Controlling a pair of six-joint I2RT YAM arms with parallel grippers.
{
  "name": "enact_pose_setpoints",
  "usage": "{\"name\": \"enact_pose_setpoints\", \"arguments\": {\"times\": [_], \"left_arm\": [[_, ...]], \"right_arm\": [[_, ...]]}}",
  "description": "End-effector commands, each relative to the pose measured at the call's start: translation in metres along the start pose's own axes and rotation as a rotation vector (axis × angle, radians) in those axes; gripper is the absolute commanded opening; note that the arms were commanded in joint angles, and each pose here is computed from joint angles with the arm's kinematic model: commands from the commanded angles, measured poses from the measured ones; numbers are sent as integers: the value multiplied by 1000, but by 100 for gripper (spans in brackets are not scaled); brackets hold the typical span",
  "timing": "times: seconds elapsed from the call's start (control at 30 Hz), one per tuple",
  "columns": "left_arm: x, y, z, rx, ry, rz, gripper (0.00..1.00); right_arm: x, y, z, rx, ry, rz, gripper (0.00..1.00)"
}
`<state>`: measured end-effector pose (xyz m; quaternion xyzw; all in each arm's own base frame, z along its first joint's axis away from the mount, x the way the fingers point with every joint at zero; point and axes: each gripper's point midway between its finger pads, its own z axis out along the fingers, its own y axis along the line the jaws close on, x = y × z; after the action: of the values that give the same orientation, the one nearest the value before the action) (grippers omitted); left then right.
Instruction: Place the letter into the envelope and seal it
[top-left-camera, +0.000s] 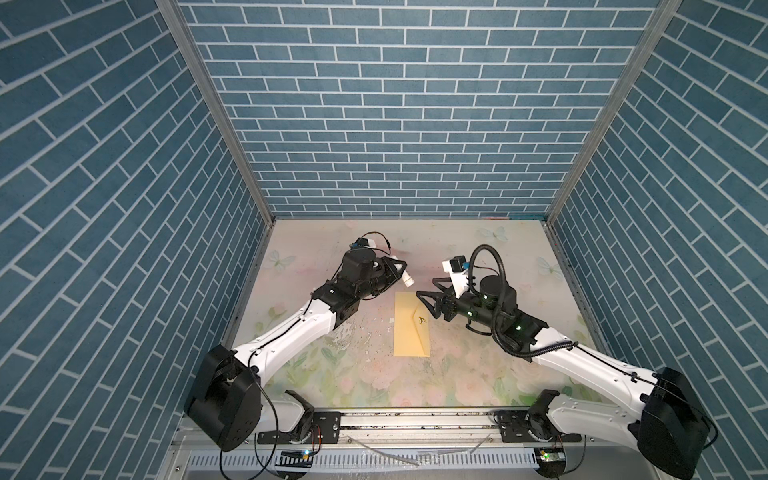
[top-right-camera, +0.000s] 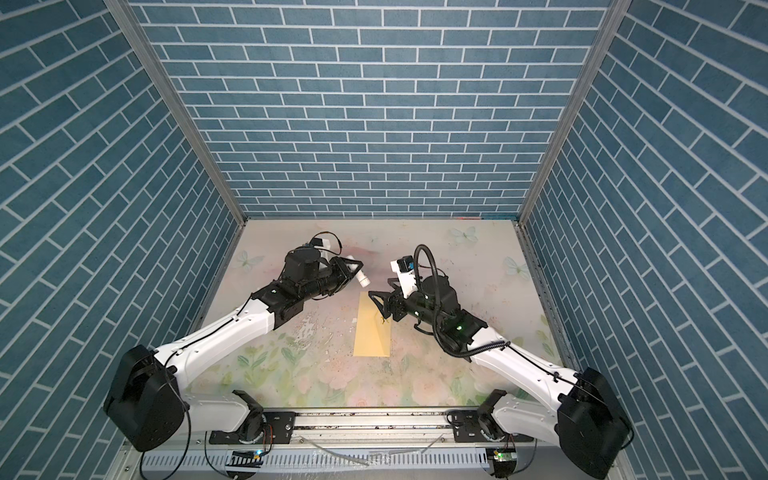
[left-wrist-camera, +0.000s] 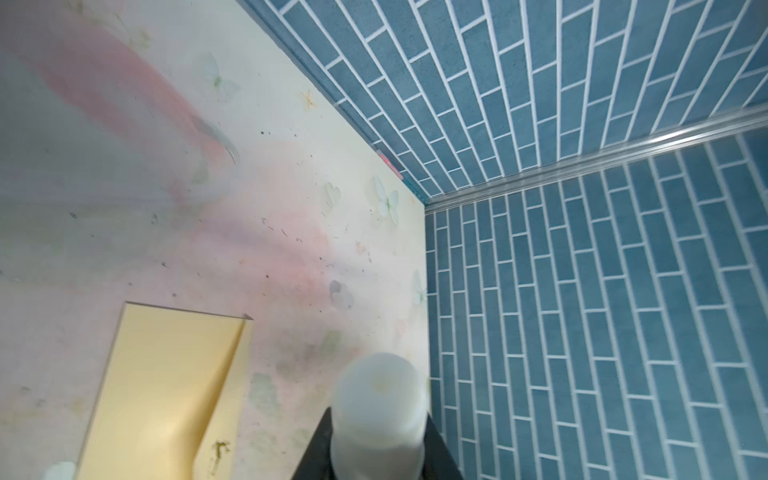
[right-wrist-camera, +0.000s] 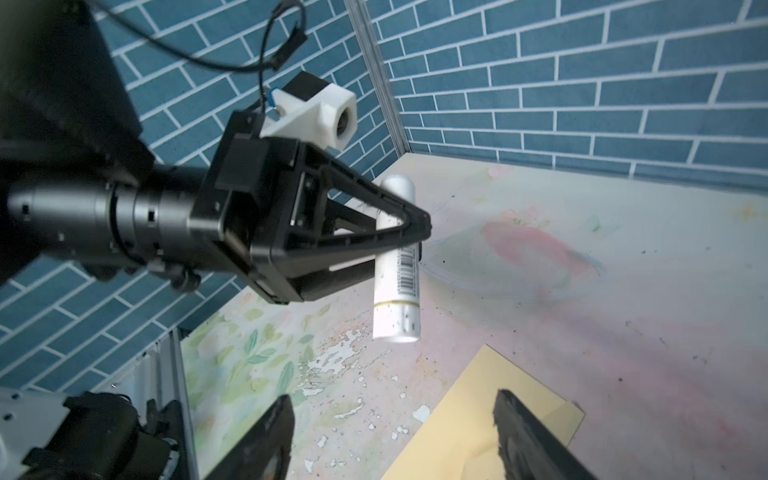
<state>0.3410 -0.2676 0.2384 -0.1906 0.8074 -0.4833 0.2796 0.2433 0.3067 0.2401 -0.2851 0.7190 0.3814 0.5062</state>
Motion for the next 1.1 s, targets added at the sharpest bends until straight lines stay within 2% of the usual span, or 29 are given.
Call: {"name": "enact_pose_setpoints", "arguments": {"times": [0.0,0.13,0.23,0.5,1.07], "left_arm": [[10,-24,-7,77,93,-183,0],[13,-34,-8,136,126,-291,0],[15,-37,-8,161,140,-339,0],[16,-39,-10,190,146,-379,0],[21,-45,-12,246,173,-446,0]], "right_arm": [[-30,8,-7,20,-205,-302,75],[-37,17,-5,18,-322,-469,75],[-44,16,-1,52,-405,-515,74],[-61,10,11,98,-550,-465,63],[-75,11,27,121,-582,-486,29]]}}
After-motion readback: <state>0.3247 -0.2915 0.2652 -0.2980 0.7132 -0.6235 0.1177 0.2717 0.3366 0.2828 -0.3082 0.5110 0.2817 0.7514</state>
